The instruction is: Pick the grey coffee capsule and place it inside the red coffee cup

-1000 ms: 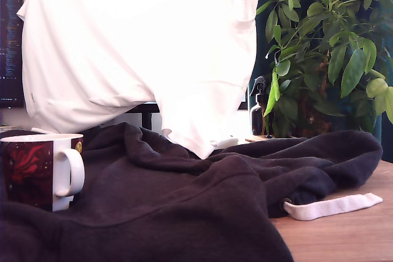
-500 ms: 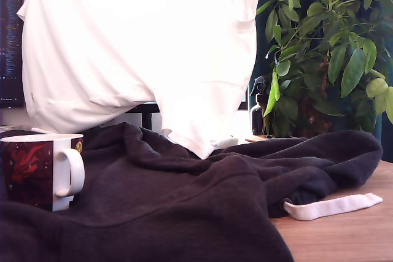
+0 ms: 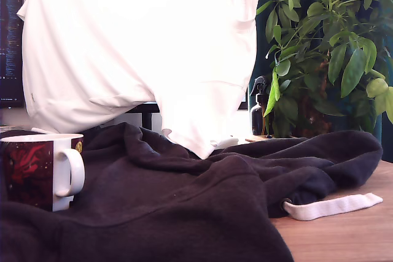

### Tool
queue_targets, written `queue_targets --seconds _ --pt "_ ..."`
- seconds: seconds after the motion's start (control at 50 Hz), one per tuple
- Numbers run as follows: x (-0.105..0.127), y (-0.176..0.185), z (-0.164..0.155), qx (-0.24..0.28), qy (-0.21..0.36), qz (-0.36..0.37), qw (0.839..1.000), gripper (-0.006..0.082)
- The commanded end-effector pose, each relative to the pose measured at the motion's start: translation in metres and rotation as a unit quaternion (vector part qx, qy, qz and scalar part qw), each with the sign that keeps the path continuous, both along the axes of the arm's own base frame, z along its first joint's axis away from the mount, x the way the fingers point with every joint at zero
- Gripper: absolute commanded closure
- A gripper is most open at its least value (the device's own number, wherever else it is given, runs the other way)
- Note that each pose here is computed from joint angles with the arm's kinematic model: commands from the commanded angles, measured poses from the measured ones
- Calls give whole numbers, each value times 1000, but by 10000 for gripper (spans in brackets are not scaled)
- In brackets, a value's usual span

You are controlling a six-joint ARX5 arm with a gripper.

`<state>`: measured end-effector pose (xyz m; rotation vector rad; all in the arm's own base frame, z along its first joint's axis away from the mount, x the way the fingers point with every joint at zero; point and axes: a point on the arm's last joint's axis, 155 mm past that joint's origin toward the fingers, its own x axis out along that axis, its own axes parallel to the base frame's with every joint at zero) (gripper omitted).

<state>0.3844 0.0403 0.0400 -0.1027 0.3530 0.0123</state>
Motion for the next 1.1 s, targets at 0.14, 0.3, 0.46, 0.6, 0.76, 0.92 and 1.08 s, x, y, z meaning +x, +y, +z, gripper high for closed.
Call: queue_targets --seconds 0.14,0.3,0.46,0.6,0.76,0.92,1.08 --pt "9 -24 30 -30 -55 -63 996 623" --pt "4 -56 60 -81 -87 -135 984 622" --pt "-5 -82 95 -107 -122 -193 968 622" --pt "-16 -98 122 -114 -148 -236 954 622" --pt "-20 -96 134 -95 -157 -230 956 623" --pt "-14 -68 121 -37 -137 -172 975 622" --pt "-7 -30 113 37 -122 -83 988 611"
